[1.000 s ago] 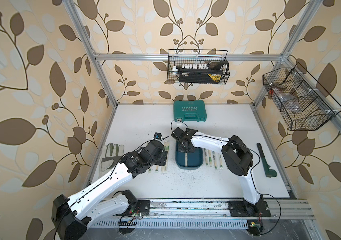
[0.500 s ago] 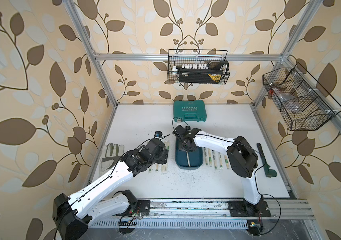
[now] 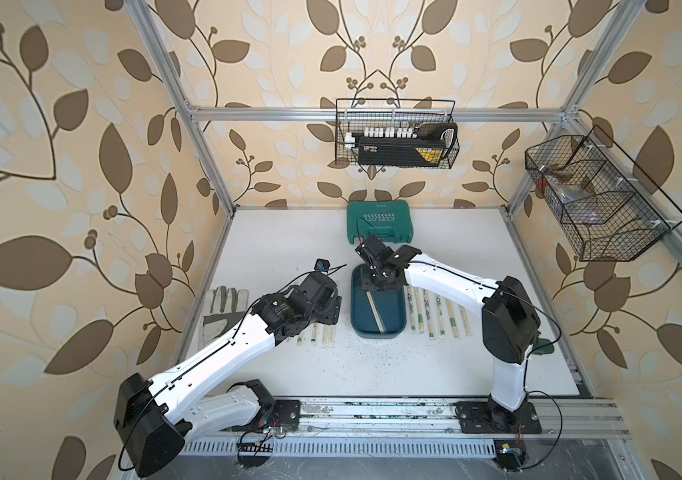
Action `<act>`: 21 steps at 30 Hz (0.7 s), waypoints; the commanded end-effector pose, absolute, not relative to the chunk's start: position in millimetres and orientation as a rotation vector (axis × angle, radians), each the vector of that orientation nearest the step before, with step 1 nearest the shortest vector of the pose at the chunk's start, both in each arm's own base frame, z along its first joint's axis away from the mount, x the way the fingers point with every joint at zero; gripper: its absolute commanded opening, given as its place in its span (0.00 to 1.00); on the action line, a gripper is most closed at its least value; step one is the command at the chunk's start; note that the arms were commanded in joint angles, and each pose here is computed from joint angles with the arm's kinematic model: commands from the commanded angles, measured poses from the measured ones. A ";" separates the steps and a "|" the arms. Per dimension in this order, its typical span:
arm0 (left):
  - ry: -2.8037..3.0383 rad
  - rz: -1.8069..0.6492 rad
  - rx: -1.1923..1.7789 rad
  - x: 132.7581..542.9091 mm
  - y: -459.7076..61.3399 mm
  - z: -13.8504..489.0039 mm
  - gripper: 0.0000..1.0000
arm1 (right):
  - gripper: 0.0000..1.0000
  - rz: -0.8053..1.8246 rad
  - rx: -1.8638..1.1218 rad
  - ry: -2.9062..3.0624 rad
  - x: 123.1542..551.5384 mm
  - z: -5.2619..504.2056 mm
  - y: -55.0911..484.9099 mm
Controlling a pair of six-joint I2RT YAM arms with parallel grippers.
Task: Take the paired disposable chopsticks out of the storage box
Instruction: Pick up the paired disposable chopsticks from the storage box.
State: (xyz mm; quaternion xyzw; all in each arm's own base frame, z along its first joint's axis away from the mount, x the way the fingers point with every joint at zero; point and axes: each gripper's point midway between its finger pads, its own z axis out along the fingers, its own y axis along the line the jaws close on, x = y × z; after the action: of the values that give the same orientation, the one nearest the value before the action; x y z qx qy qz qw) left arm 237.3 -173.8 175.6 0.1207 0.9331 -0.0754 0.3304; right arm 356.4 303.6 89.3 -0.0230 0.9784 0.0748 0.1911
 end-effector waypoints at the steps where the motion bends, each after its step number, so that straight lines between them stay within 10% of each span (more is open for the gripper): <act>1: 2.398 -0.242 0.306 243.0 -178.9 192.7 0.76 | 0.21 0.175 -0.208 2.840 348.9 47.6 310.5; 9: 2.418 -0.241 0.299 240.9 -178.3 185.1 0.76 | 0.45 0.028 -0.264 2.867 358.2 -3.9 304.5; 15: 2.421 -0.236 0.286 241.2 -177.3 183.9 0.77 | 0.00 -0.042 -0.226 2.898 356.3 -31.2 295.7; 21: 2.425 -0.226 0.285 242.7 -177.4 183.7 0.78 | 0.00 -0.024 -0.203 2.884 354.9 -14.8 293.7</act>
State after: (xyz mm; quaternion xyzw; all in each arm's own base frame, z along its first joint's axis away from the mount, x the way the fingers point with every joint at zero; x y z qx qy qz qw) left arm 237.9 -174.5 175.9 0.1185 0.9331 -0.0769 0.3308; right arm 371.5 319.7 21.0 -0.0756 0.9818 0.0411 0.1695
